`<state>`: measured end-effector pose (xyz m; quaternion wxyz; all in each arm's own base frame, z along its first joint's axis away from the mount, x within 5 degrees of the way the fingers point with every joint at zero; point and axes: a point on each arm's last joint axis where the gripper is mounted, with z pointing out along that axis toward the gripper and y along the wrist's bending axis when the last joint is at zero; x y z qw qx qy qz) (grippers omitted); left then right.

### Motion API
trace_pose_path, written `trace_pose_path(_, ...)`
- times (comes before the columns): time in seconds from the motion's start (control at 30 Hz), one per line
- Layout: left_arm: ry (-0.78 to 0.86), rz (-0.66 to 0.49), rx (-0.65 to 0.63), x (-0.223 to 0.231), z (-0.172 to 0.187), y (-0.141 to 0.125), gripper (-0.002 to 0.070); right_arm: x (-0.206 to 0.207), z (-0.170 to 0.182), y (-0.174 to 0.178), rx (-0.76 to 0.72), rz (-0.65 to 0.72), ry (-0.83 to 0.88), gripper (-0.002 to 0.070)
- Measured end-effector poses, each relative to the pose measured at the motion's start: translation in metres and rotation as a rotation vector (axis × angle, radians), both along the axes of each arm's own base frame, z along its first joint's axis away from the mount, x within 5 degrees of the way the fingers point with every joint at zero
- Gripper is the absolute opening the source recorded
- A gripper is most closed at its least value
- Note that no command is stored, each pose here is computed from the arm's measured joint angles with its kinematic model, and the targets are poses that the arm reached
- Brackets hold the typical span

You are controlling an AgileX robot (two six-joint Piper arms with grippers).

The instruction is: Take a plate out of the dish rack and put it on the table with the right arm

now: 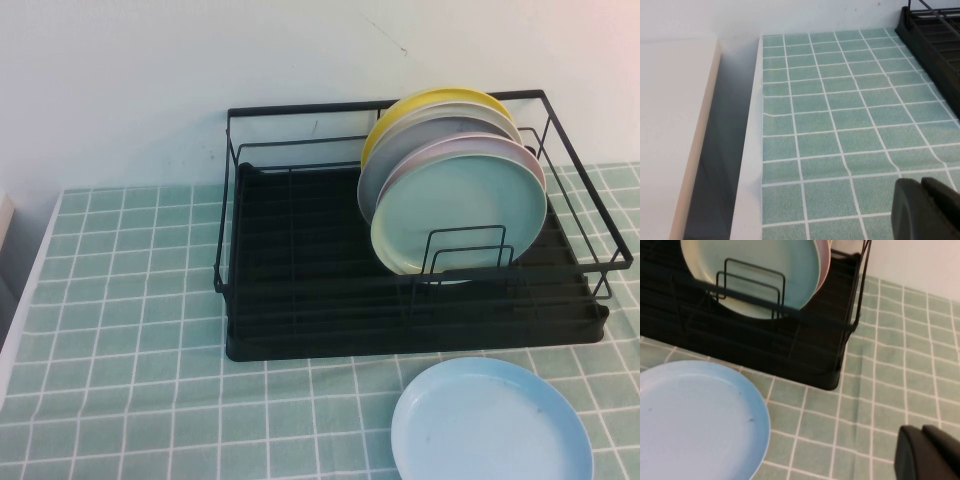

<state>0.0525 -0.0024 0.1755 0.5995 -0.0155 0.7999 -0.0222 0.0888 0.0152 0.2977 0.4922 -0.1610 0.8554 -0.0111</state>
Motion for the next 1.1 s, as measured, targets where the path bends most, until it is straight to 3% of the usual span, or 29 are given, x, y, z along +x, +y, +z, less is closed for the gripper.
trace_pose_path(0.23, 0.0, 0.0, 0.0, 0.0, 0.0, 0.0, -0.0004, -0.014, -0.046, -0.002, 0.024, -0.002, -0.043, -0.0001)
trace_pose_path(0.87, 0.0, -0.001, 0.002, 0.0, 0.0, 0.0, -0.0004, -0.017, -0.064, -0.002, 0.027, -0.004, 0.011, -0.0001)
trace_pose_path(1.1, 0.0, -0.001, 0.002, 0.0, 0.0, 0.0, -0.0004, -0.031, -0.091, -0.012, 0.034, -0.121, -0.02, -0.0001)
